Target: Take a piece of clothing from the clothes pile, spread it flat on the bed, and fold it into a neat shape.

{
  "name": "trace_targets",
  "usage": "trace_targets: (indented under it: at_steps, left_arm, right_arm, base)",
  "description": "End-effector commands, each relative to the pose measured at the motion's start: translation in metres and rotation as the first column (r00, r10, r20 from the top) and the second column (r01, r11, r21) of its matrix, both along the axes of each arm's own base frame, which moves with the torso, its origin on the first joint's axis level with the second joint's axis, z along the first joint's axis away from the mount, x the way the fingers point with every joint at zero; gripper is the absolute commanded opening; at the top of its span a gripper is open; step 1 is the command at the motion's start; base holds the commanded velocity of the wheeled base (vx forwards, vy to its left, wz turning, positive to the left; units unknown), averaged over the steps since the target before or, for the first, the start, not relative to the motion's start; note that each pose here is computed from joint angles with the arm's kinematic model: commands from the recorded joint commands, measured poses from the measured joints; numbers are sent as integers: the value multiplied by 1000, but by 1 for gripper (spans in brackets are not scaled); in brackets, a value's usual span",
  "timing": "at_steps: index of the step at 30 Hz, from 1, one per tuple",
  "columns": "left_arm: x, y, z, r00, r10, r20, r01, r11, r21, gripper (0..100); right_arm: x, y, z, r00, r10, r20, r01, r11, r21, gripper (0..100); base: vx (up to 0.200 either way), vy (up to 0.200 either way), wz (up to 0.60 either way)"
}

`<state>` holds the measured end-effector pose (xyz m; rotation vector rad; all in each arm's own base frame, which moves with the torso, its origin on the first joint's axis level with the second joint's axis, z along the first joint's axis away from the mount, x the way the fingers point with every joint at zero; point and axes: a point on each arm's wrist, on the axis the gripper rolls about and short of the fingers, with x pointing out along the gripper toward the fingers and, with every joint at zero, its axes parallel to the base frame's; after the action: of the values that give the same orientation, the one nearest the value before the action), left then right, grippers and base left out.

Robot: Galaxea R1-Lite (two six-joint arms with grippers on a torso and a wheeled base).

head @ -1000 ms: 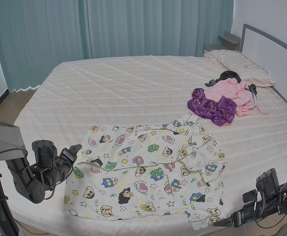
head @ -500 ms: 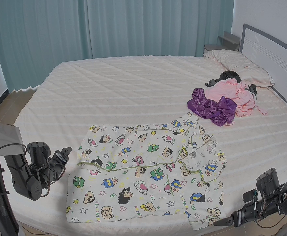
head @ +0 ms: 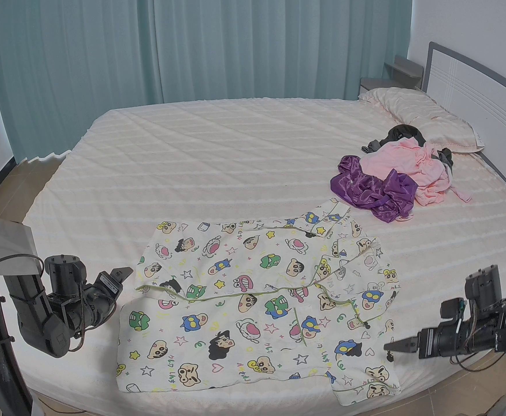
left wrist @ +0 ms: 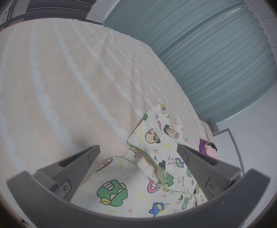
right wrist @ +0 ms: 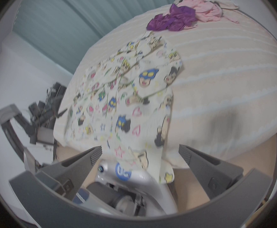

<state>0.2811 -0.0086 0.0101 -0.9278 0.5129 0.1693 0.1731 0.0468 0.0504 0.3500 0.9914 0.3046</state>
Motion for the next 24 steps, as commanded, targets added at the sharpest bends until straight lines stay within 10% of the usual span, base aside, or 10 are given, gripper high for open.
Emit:
trace_targets:
  at_steps: [1, 14, 24]
  left_arm:
    - [-3, 0, 1, 1000, -10, -3, 10, 1000, -8, 100]
    - [-3, 0, 0, 1000, -17, -9, 17, 1000, -14, 100]
    - [-3, 0, -1, 1000, -17, -11, 17, 1000, -14, 100]
  right_arm:
    - [44, -9, 5, 989, -145, 22, 144, 988, 51, 100]
    - [168, -44, -51, 940, -341, -14, 341, 938, 55, 100]
    - [227, -33, -69, 943, -333, 12, 333, 942, 34, 100]
  base:
    - [0, 0, 0]
    - [0, 0, 0]
    - [0, 0, 0]
